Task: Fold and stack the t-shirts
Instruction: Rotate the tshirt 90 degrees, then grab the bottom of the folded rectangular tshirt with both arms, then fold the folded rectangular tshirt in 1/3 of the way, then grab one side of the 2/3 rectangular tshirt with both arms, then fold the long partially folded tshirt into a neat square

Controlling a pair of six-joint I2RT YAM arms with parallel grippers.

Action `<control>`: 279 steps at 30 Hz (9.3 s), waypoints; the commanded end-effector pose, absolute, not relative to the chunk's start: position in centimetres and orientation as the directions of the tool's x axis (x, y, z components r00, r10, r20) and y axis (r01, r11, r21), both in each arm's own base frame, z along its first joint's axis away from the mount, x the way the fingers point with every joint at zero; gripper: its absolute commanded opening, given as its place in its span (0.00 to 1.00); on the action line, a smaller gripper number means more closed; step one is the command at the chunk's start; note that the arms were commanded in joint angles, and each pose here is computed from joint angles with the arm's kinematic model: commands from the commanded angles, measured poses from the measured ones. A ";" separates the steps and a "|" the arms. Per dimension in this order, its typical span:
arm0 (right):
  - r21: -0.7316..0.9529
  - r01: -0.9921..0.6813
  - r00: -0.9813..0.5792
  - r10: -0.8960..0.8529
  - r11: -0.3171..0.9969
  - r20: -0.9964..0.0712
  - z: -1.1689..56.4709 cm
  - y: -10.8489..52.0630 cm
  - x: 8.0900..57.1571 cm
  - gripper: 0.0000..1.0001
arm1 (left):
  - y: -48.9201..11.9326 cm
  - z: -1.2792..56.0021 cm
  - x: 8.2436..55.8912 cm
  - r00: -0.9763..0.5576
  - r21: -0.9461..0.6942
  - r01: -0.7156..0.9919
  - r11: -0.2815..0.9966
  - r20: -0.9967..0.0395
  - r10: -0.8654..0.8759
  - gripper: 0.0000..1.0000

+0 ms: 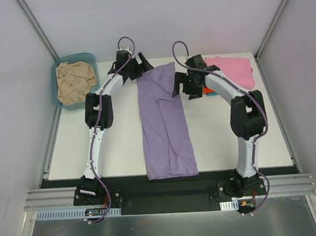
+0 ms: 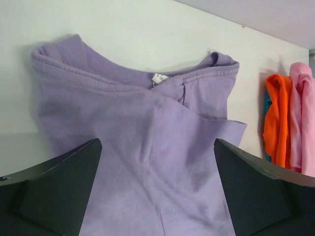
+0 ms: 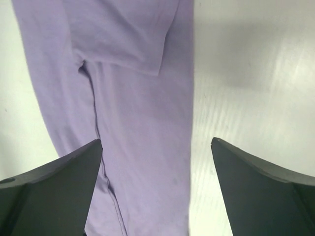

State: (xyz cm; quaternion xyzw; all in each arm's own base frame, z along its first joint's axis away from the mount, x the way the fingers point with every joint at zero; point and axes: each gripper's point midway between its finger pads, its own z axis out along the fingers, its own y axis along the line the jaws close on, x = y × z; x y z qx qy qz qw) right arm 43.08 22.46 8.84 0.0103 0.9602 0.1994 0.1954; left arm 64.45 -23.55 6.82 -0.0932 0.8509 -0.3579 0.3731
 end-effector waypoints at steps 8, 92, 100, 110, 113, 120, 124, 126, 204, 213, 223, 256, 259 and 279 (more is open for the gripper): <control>0.171 -0.043 -0.637 0.105 0.984 -0.764 23.1 14.3 35.3 0.97 | -22.9 23.6 58.1 -0.625 -0.648 0.274 0.711 -0.682 -0.380 0.99; 0.568 -0.239 -0.955 -0.083 0.787 -0.286 8.6 21.7 12.6 0.07 | -25.4 8.2 10.2 -0.979 -0.663 0.069 0.746 -0.188 -0.077 0.00; 0.552 -0.202 -0.903 0.064 0.809 -0.425 12.9 22.9 20.5 0.05 | -25.9 14.1 19.2 -0.877 -0.622 0.216 0.753 -0.463 -0.131 0.00; 0.540 -0.197 -0.855 0.126 0.818 -0.502 16.9 24.3 30.1 0.04 | -24.7 16.9 29.3 -0.807 -0.563 0.225 0.796 -0.565 -0.172 0.00; 0.559 -0.191 -0.854 0.144 0.807 -0.500 17.6 24.8 32.9 0.03 | -24.5 17.1 32.1 -0.805 -0.563 0.234 0.793 -0.570 -0.168 0.00; 0.568 -0.177 -0.848 0.168 0.803 -0.502 17.6 25.1 37.9 0.02 | -23.9 17.8 38.2 -0.783 -0.557 0.208 0.804 -0.588 -0.205 0.00; 0.551 -0.161 -0.855 0.164 0.818 -0.493 15.9 25.2 40.1 0.02 | -23.2 17.4 40.4 -0.783 -0.561 0.184 0.807 -0.580 -0.224 0.00; 0.558 -0.166 -0.855 0.163 0.813 -0.493 16.0 25.4 40.9 0.03 | -23.2 17.0 41.3 -0.787 -0.562 0.177 0.808 -0.574 -0.227 0.00; 0.431 -0.296 -0.894 -0.088 0.852 -0.440 8.9 23.9 18.1 0.97 | -21.1 7.8 18.3 -0.934 -0.570 0.001 0.821 -0.293 -0.202 0.99; 0.459 -0.356 -0.867 -0.106 0.814 -0.486 9.6 23.1 16.6 0.97 | -17.3 7.2 15.4 -0.920 -0.504 -0.090 0.859 -0.289 -0.266 0.99; 0.465 -0.314 -0.908 -0.119 0.828 -0.402 5.9 23.9 16.5 0.91 | -16.6 3.6 14.9 -0.913 -0.469 -0.196 0.861 -0.233 -0.335 0.75; 0.685 -0.402 -0.916 -0.272 0.608 -0.296 12.3 25.3 9.8 0.01 | -19.1 10.0 13.2 -0.912 -0.703 0.052 0.709 -0.322 -0.253 0.00; 0.703 -0.435 -0.899 -0.315 0.562 -0.305 14.9 24.9 8.6 0.01 | -19.6 13.1 13.2 -0.887 -0.743 0.135 0.655 -0.385 -0.254 0.00; 0.715 -0.425 -0.901 -0.186 0.554 -0.392 18.4 23.8 16.2 0.01 | -18.2 19.8 23.0 -0.680 -0.573 0.141 0.807 -0.649 -0.342 0.00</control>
